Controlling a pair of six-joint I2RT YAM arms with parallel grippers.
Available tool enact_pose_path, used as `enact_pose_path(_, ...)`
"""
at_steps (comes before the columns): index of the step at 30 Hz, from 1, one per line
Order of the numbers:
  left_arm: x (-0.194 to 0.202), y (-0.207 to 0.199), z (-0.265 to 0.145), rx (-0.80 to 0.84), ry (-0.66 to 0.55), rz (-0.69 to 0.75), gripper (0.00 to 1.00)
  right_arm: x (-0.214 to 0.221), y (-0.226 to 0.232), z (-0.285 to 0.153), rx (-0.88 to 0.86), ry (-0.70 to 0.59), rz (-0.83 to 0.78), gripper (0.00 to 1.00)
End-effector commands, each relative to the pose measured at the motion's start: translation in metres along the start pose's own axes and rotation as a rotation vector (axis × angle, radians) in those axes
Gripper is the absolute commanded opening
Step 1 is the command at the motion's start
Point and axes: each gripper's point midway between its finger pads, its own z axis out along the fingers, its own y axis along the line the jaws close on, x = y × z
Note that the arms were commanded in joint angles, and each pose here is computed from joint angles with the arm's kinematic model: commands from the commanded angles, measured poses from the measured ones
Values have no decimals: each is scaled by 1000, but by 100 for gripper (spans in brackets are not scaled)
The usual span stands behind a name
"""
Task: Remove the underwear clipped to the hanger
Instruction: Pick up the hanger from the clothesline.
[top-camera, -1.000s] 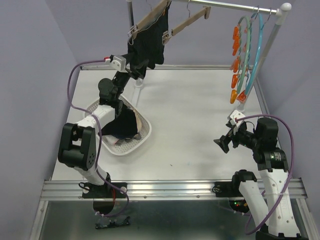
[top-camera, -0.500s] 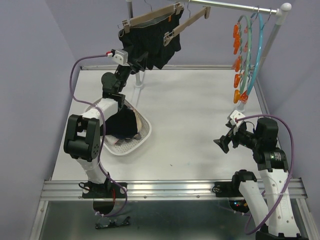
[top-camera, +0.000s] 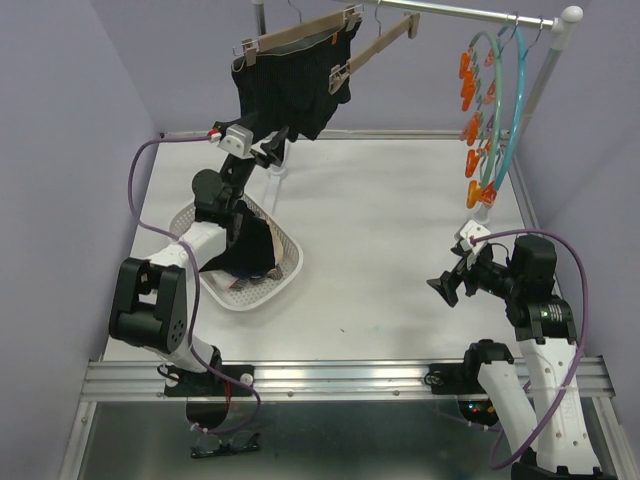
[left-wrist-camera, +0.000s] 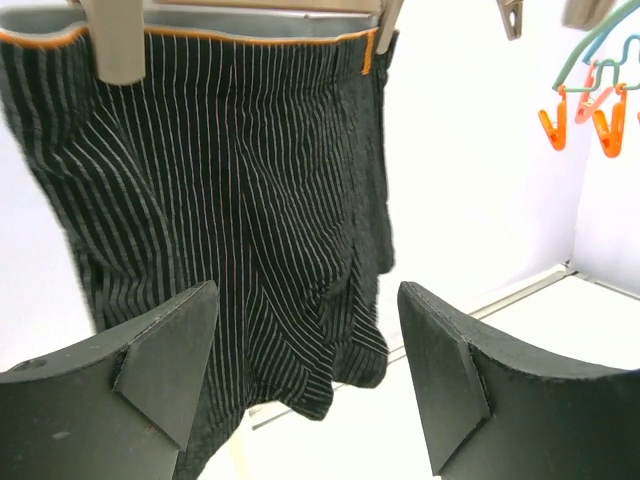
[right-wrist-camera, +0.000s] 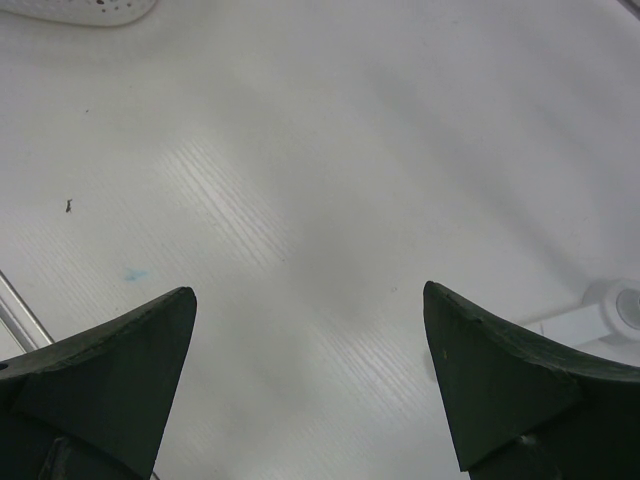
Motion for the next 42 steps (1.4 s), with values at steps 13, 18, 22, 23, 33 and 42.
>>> enact_pose_path(13,-128,35,-35,-21,-437,138,84,-2,-2,3,-2,-25,-28,100)
enact_pose_path(18,-121,34,-13,41,-432,112,84,-1,-3,3,0,-22,-26,100)
enact_pose_path(22,-122,28,3,112,-441,92,84,-1,-3,4,-4,-20,-24,100)
enact_pose_path(23,-123,25,6,123,-443,91,84,-1,-3,4,-4,-19,-23,100)
enact_pose_path(33,-137,15,44,152,-516,81,84,1,-4,5,-8,-13,-18,100)
enact_pose_path(42,-150,13,82,82,-599,80,84,0,-4,5,-8,-13,-20,100)
